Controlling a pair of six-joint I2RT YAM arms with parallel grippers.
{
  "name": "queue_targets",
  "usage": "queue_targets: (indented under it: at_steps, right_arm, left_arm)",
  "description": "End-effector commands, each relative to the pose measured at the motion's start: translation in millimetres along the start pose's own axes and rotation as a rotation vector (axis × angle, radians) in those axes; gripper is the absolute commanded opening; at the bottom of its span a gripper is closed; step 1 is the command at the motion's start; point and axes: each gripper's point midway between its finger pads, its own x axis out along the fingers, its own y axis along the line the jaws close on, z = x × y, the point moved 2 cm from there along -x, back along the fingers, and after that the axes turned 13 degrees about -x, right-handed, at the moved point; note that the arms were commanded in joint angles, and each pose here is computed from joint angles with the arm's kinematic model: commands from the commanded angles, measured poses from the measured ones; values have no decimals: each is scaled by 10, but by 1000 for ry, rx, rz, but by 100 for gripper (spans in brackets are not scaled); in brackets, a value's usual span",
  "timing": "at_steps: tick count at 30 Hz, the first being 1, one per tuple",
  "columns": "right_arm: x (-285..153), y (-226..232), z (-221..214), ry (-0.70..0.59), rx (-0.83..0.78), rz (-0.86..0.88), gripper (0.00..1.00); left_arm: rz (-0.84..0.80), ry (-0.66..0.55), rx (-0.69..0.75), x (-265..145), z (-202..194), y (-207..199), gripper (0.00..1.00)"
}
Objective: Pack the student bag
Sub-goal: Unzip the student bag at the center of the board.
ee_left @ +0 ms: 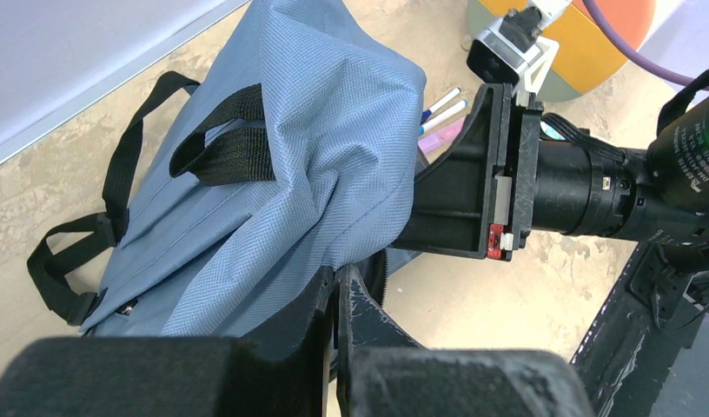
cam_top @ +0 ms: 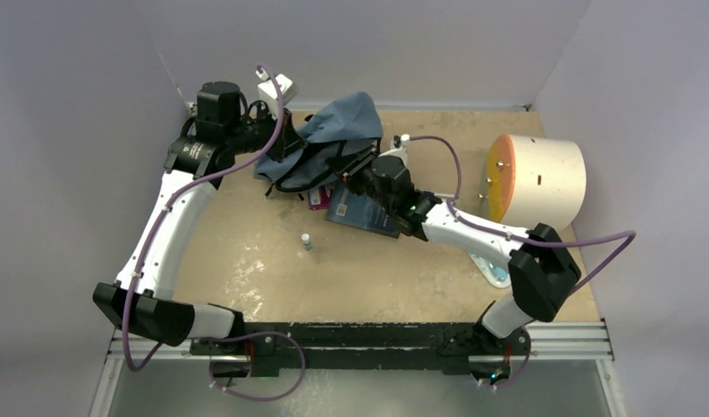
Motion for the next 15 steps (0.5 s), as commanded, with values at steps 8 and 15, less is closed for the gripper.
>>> queue_targets:
  at_steps: [8,15]
  right_arm:
    - [-380,104,336,-118,11,-1,47]
    - [-487,464,519,-178,-58,132,45]
  left_arm:
    - [0,-70,62,-57,166,-51,0]
    - [-2,-71,60,-50,163,-50,0]
